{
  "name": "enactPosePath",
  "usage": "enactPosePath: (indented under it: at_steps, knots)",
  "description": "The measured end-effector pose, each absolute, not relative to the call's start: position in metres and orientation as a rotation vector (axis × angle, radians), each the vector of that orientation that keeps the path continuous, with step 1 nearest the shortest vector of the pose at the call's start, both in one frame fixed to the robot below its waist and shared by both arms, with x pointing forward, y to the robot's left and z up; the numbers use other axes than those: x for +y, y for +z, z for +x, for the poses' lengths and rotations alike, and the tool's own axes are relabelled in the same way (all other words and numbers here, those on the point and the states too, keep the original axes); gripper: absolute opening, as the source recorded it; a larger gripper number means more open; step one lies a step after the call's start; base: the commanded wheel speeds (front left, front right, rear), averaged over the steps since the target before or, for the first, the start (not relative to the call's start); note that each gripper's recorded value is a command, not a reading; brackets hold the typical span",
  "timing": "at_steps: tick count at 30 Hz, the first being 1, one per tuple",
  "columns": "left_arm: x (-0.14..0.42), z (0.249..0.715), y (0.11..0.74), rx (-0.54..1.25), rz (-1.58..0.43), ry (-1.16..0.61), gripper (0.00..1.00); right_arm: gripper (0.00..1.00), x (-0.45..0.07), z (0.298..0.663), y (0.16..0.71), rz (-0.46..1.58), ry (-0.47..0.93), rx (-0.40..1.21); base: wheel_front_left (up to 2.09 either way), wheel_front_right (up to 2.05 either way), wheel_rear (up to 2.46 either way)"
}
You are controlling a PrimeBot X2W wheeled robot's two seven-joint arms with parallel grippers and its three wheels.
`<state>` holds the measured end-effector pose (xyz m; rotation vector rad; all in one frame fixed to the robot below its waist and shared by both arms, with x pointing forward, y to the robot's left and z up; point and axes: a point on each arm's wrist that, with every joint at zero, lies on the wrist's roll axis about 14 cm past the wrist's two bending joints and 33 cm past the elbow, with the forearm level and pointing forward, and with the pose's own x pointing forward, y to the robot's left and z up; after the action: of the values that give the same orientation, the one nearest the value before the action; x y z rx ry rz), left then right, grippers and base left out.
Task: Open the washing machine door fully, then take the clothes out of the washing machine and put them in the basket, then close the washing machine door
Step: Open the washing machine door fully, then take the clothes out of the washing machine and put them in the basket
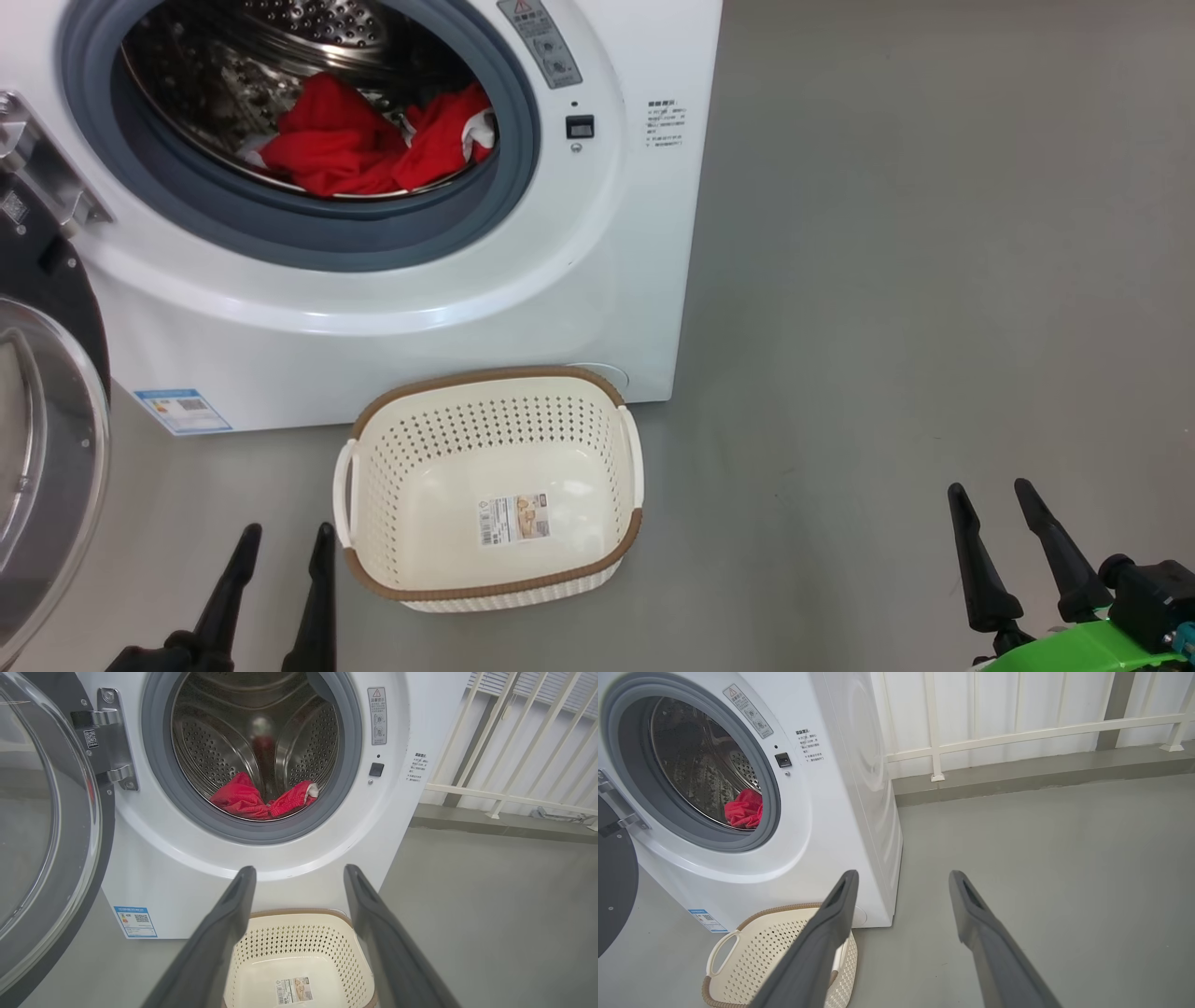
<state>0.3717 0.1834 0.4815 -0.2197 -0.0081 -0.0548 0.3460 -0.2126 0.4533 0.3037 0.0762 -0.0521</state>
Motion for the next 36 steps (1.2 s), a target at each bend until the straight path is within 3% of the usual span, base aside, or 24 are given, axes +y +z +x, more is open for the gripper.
enactPosePath:
  at_steps: [24,36]
  knots:
    - [0.193,0.370,0.477,0.003,-0.243,-0.021,1.00,1.00,-0.203,0.353,0.449,0.306,-0.025,0.092,0.01,-0.01,0.00]
    - [0.193,0.372,0.477,0.004,-0.257,-0.023,1.00,1.00,-0.199,0.355,0.446,0.309,-0.014,0.103,0.99,-0.99,0.00]
